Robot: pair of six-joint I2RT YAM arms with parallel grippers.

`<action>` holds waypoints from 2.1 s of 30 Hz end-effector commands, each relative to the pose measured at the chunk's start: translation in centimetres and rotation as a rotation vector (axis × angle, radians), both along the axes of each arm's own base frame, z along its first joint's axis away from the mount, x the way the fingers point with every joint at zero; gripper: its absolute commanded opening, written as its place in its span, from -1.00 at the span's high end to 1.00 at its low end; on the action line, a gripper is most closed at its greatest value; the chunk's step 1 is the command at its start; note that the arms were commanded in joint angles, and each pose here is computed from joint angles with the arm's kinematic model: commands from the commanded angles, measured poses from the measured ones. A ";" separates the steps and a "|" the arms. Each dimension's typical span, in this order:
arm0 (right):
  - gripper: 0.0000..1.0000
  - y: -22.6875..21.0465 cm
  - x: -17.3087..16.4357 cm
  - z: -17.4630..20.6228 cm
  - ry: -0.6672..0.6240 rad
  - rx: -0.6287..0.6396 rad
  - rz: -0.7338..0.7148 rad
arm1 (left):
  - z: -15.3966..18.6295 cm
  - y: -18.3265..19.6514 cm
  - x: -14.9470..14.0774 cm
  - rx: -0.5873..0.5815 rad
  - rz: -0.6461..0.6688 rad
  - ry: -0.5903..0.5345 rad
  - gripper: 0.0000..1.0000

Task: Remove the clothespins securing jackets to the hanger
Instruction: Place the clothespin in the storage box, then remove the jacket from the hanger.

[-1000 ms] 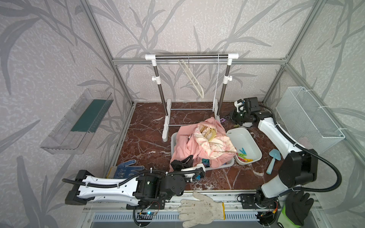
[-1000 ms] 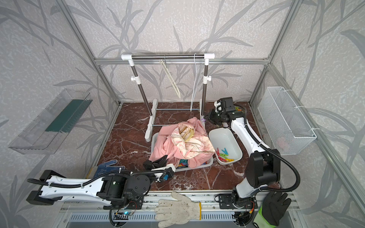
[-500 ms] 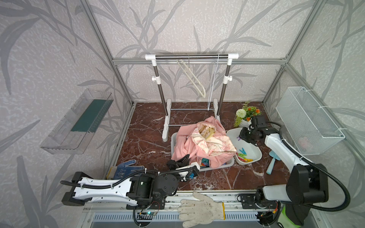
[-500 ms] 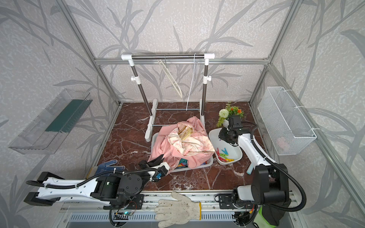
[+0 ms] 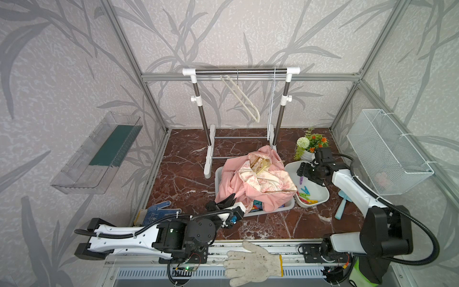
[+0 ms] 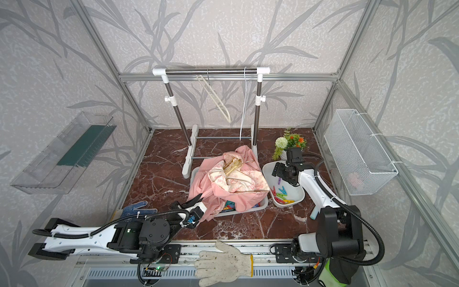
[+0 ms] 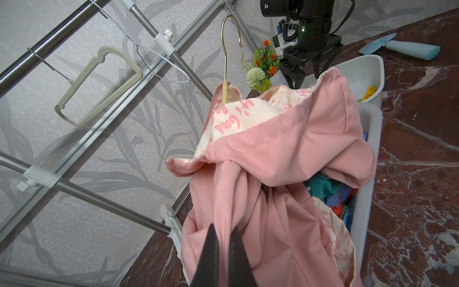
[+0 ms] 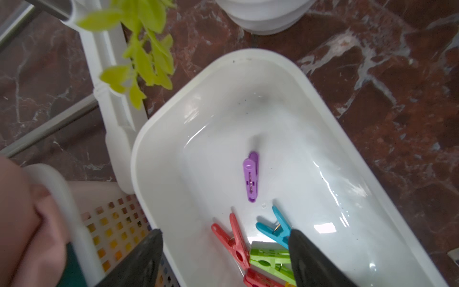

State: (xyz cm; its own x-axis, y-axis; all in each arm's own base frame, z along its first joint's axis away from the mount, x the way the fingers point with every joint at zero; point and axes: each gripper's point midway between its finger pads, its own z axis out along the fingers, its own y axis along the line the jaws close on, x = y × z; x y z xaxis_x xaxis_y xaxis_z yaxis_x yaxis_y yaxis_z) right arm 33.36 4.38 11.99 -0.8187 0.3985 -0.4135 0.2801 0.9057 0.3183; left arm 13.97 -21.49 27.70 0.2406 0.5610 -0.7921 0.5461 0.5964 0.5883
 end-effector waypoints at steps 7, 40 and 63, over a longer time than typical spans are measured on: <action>-0.65 5.4 -1.6 12.7 -0.532 -0.027 0.271 | 2.3 0.6 -0.3 -0.193 -0.018 0.058 1.00; -0.81 17.1 -7.5 18.3 -0.850 0.021 0.780 | 6.3 2.8 -0.9 -0.488 -0.077 0.212 1.00; 0.67 16.3 1.2 16.7 -0.653 -0.008 0.607 | 4.0 4.9 -2.6 -0.500 -0.198 0.246 1.00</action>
State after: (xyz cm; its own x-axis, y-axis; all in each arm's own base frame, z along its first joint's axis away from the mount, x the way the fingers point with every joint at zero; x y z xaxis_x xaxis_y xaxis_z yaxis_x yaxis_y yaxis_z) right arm 34.11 20.70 27.91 -0.4666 -0.0599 -0.8825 -0.4905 0.8477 0.2018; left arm 11.74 -16.59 31.65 0.0920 0.1037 -0.9903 0.7397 0.6587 0.1377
